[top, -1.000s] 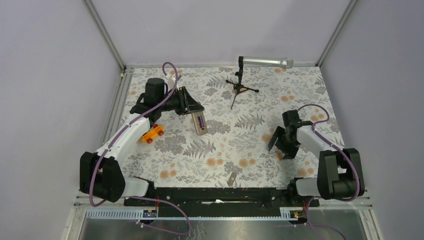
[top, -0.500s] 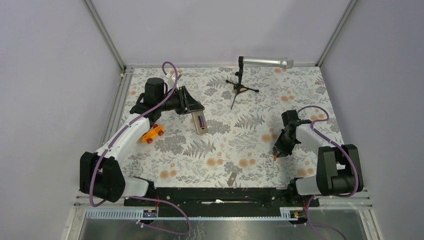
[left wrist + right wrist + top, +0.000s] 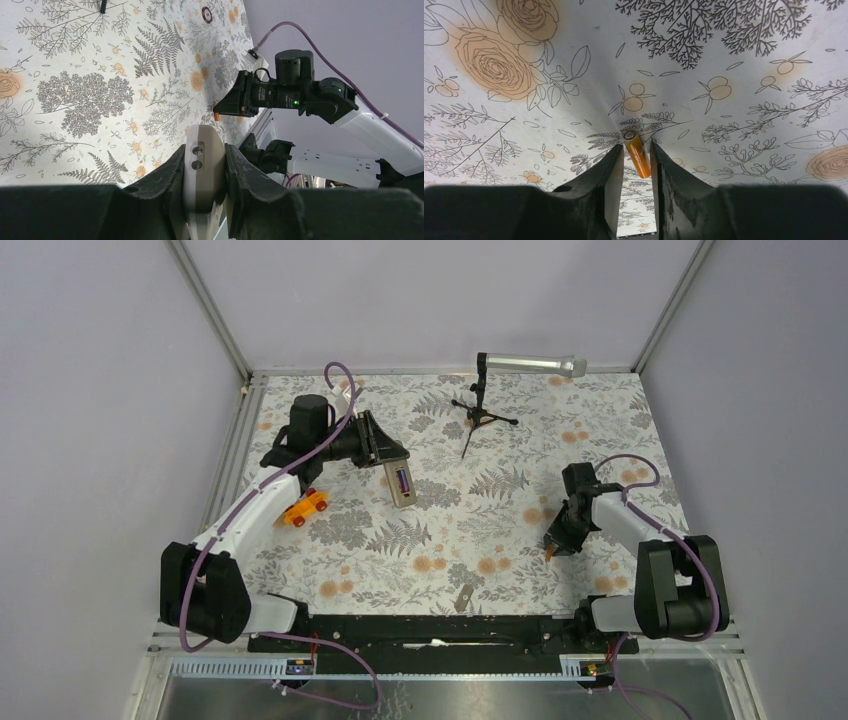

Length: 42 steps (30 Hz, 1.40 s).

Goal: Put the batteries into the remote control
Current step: Pick up the battery from the center of the board, then load the battery into the remote control.

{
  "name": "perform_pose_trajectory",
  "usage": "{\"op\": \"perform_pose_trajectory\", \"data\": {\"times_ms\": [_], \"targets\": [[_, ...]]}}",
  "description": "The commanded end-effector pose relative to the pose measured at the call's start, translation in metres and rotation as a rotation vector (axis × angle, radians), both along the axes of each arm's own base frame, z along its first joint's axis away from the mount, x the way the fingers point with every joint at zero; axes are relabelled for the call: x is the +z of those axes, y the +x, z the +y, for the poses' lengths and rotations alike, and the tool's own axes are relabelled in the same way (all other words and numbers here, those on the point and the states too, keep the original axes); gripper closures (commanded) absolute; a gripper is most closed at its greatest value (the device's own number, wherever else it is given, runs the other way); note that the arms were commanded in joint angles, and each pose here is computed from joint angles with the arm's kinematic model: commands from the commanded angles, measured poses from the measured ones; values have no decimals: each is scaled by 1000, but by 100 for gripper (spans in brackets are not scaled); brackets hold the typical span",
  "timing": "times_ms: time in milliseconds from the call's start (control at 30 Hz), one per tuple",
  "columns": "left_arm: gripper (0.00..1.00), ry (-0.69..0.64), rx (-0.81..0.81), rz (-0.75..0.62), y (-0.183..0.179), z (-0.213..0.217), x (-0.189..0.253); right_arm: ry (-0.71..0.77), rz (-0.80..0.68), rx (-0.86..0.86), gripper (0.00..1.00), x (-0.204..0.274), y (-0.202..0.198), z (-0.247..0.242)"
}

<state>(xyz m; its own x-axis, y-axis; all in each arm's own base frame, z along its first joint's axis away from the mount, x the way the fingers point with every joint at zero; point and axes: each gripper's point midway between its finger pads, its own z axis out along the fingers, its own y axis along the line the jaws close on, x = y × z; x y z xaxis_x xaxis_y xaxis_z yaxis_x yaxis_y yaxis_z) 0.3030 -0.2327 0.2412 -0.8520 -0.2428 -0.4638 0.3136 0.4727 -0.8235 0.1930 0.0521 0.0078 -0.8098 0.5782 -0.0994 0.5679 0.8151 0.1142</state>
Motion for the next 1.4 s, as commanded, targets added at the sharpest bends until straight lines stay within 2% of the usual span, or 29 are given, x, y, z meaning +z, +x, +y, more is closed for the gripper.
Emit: {"op": "perform_pose_trajectory", "data": {"times_ms": [0,267,500,633,833,967,1200,1367], "targets": [[100,-38,-20,-52,5,-3,12,-82,63,-14,67,-8,-21,-12],[100,-41,-21,-54,6,-3,13,-104,106,51,69,-15,-30,-4],[100,-41,-21,-51,5,-3,12,-146,92,80,87,-14,-27,-2],[100,-44,-27,-51,4,-4,11,-125,-22,123,94,2,-4,7],[100,-88,-48,-17,0,-15,3,74,-252,230,97,52,34,55],[100,-108,-97,-3,-8,-37,-3,201,-372,365,98,98,48,96],[100,-155,-227,2,-25,-72,3,466,-554,588,100,193,42,171],[100,-187,-281,20,-32,-86,6,559,-603,675,98,233,30,202]]}}
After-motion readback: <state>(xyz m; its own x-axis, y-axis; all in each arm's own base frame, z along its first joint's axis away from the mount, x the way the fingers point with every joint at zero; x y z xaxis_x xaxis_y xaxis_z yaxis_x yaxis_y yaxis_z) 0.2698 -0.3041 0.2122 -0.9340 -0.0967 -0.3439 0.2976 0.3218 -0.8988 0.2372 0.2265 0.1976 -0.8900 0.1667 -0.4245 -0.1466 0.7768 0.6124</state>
